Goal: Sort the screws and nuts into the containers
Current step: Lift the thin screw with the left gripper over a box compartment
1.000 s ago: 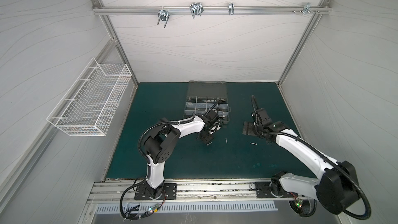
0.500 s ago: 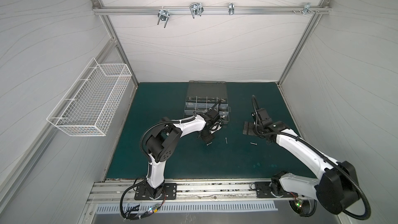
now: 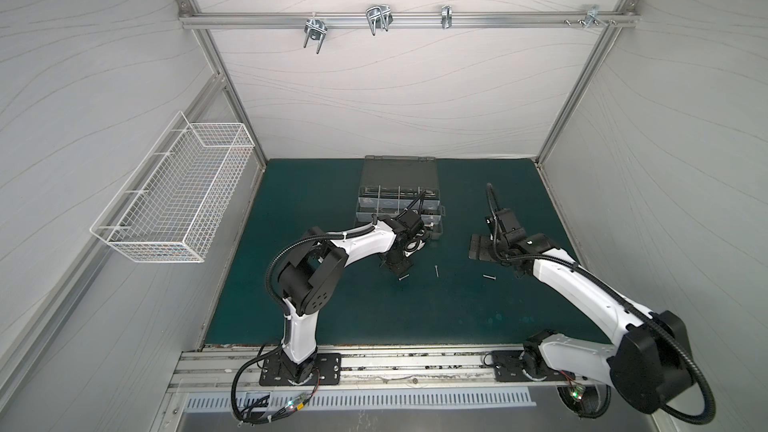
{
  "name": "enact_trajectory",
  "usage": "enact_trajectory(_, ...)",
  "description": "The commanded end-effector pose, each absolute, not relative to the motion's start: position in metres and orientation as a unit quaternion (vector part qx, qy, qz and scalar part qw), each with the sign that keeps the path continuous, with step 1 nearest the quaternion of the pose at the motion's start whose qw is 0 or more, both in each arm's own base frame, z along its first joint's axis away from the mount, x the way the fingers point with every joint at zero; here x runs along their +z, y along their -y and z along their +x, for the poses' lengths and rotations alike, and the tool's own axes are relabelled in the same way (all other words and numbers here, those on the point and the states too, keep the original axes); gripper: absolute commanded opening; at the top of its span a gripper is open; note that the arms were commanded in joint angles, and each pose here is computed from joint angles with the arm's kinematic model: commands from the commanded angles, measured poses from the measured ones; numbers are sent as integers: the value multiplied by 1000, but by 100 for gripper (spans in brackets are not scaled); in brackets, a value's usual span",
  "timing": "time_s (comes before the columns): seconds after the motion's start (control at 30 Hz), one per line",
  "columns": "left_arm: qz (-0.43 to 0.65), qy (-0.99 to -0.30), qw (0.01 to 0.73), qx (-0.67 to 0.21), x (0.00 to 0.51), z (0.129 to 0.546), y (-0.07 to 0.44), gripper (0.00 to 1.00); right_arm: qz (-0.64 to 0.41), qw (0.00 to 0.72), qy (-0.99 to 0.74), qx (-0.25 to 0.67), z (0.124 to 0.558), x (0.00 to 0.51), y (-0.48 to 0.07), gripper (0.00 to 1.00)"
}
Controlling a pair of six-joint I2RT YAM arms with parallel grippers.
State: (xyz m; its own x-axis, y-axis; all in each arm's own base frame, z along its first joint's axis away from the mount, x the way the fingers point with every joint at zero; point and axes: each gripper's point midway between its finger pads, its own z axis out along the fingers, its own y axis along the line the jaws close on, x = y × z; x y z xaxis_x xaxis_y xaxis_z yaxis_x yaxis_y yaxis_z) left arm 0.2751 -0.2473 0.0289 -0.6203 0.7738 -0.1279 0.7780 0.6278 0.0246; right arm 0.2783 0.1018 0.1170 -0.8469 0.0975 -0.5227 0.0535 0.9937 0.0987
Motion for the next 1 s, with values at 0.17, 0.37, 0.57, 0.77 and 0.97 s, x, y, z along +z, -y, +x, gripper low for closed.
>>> enact_trajectory(0.17,397,-908,131,-6,65,286,243,0,40,279,-958,42,278,125,-99,99)
enact_trajectory(0.37,346,-915,208,-4,96,309,247,0,42,283,-957,42,279,128,-98,99)
enact_trajectory(0.57,282,-919,274,22,133,352,237,0,45,286,-956,45,279,131,-99,99)
enact_trajectory(0.77,219,-928,302,24,150,401,223,0,49,286,-956,45,280,132,-99,99)
enact_trajectory(0.97,179,-937,300,13,144,442,212,0,51,286,-956,47,280,132,-99,99)
